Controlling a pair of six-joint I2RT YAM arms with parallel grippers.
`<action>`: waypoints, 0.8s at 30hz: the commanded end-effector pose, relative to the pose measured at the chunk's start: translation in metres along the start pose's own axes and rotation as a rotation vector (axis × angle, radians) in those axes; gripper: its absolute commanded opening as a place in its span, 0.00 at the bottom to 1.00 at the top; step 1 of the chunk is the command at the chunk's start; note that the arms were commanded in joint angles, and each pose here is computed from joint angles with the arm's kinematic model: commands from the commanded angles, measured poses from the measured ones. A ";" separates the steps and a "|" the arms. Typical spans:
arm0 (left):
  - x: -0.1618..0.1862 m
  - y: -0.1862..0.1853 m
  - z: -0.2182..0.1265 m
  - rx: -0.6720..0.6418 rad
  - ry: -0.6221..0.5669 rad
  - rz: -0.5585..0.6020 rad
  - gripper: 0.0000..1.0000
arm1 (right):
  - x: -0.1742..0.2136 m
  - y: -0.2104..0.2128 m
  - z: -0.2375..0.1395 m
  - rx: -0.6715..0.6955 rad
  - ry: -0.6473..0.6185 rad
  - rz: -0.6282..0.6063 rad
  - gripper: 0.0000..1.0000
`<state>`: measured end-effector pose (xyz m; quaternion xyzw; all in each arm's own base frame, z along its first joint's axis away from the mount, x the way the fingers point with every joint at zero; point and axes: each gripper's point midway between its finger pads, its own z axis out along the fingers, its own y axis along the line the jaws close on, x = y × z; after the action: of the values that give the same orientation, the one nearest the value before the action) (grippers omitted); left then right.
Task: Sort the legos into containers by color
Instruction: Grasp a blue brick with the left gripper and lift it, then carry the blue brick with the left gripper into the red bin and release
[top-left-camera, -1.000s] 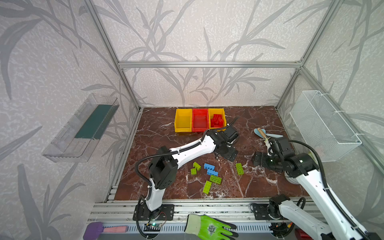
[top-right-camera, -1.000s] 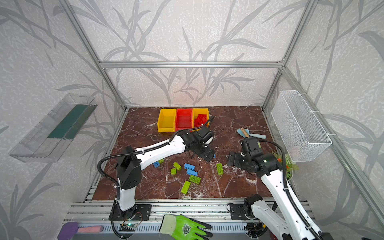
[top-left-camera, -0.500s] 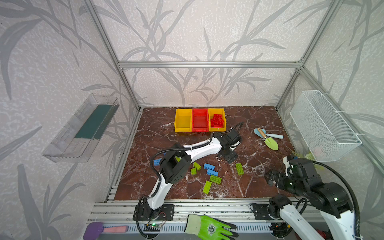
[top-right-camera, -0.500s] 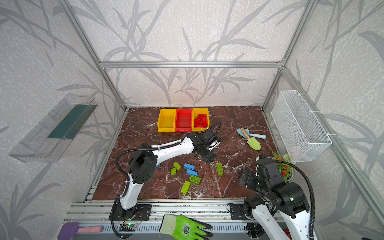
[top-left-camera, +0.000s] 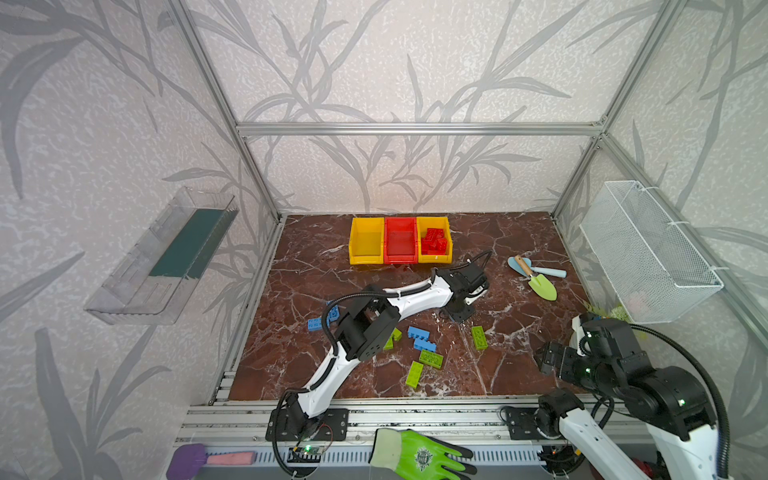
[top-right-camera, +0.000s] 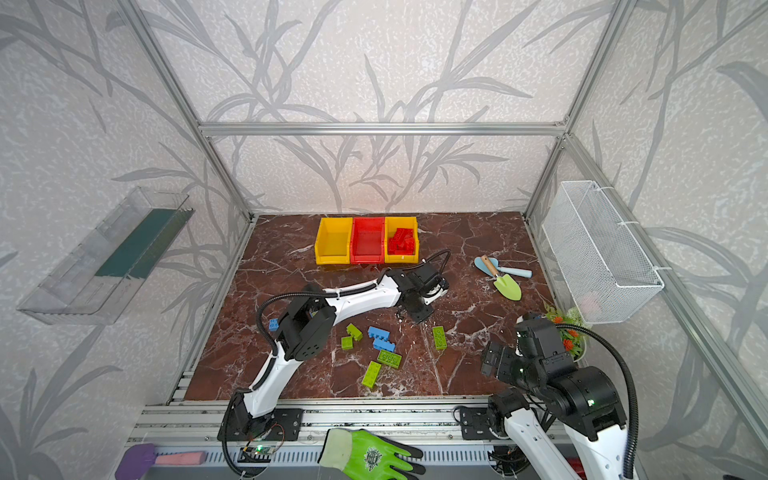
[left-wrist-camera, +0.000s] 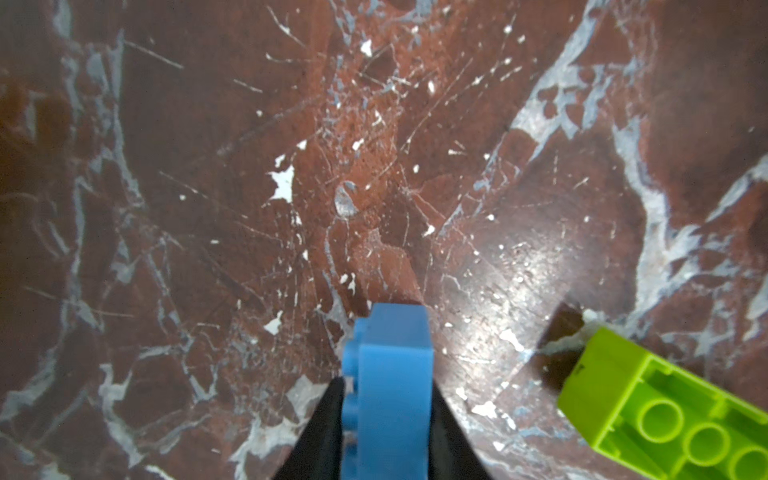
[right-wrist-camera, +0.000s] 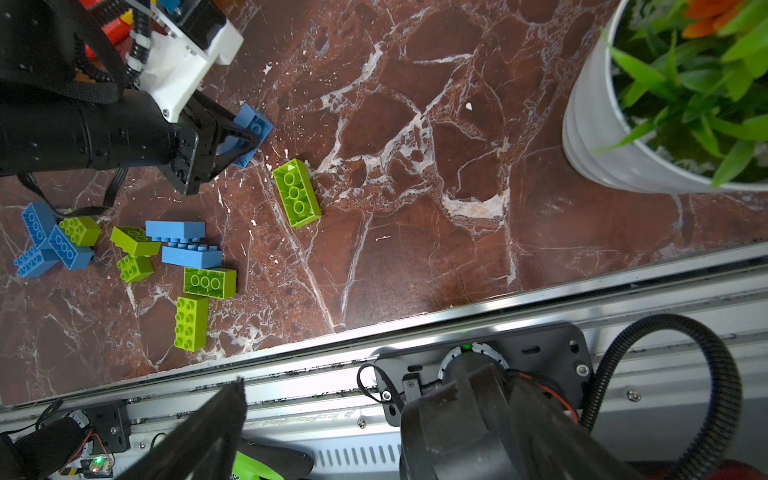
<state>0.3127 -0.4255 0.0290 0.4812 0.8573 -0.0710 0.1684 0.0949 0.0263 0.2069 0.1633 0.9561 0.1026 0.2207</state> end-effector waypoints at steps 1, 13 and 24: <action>-0.001 0.008 -0.007 -0.043 0.007 0.023 0.24 | -0.006 0.002 0.001 0.010 -0.004 0.005 0.99; -0.002 0.143 -0.103 -0.256 -0.120 -0.343 0.22 | -0.042 0.035 0.029 -0.020 0.002 -0.032 0.99; 0.007 0.283 -0.116 -0.475 -0.057 -0.588 0.22 | -0.076 0.058 0.047 -0.039 -0.039 -0.064 0.99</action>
<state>0.5317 -0.2519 0.1801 0.1699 0.9273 0.0338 0.3318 0.1850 0.0555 0.2022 0.1385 0.9601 0.1031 0.2200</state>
